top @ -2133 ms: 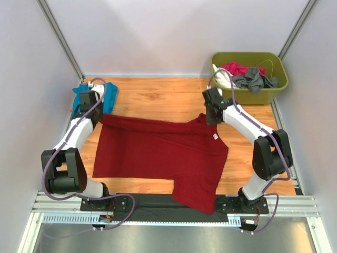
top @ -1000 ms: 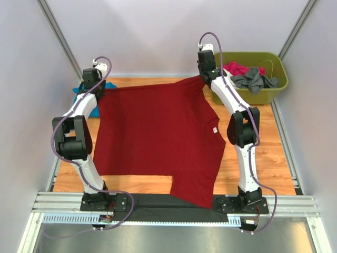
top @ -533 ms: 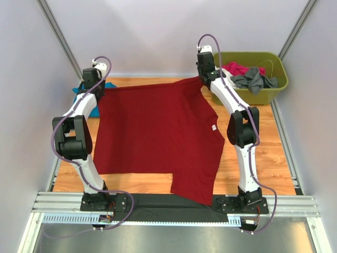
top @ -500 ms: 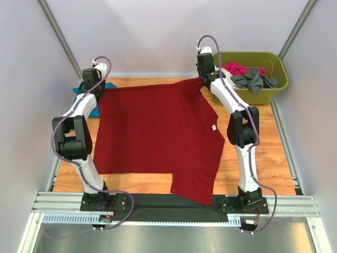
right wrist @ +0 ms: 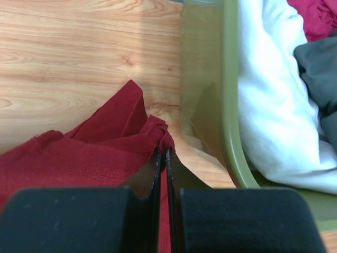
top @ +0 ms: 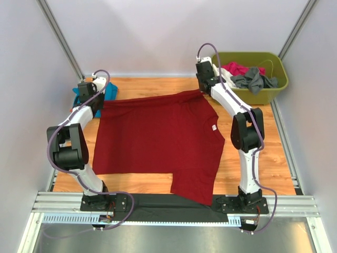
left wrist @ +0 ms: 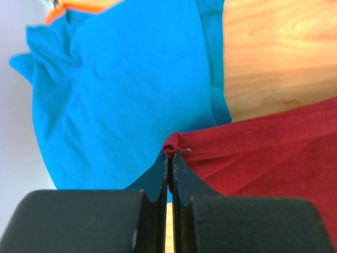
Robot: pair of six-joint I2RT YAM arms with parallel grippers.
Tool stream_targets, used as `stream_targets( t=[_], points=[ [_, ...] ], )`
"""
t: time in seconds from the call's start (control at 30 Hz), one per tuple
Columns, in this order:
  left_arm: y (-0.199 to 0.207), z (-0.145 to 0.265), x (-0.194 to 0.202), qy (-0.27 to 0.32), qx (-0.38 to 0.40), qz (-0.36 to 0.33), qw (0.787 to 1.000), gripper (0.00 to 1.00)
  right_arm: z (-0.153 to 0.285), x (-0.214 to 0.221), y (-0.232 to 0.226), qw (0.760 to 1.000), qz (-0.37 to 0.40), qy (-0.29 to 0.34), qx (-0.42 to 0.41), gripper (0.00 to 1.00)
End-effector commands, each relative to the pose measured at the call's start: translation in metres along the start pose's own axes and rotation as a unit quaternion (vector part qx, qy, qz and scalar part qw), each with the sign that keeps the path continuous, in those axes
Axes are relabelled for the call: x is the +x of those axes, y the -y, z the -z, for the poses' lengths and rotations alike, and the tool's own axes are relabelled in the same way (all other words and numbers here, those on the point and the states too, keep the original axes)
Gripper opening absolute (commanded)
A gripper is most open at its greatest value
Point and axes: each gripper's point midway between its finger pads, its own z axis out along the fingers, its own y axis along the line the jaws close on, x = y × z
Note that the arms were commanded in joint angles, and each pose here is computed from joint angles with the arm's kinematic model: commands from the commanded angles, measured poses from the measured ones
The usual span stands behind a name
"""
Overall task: Fold and stack the t-shirts
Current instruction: Fold the tshirt
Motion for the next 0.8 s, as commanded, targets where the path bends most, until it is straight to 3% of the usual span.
stream_targets(
  t=[0.0,0.23,0.37,0.77],
  points=[
    [-0.018,0.018,-0.056,0.095,0.0,-0.034,0.995,0.0,0.027,-0.023,0.013,0.999,-0.037,0.025,0.001,0.0],
    [-0.001,0.034,-0.057,0.12,0.044,-0.088,0.988,0.0,0.042,-0.009,0.014,0.999,-0.053,0.006,-0.005,0.0],
    [0.008,0.032,-0.031,0.088,0.063,-0.126,0.986,0.0,0.047,0.012,0.014,0.998,-0.052,-0.02,-0.007,0.0],
    [0.001,0.051,0.016,0.032,0.065,-0.153,0.986,0.0,0.066,0.067,0.013,0.993,-0.068,-0.092,-0.013,0.0]
  ],
)
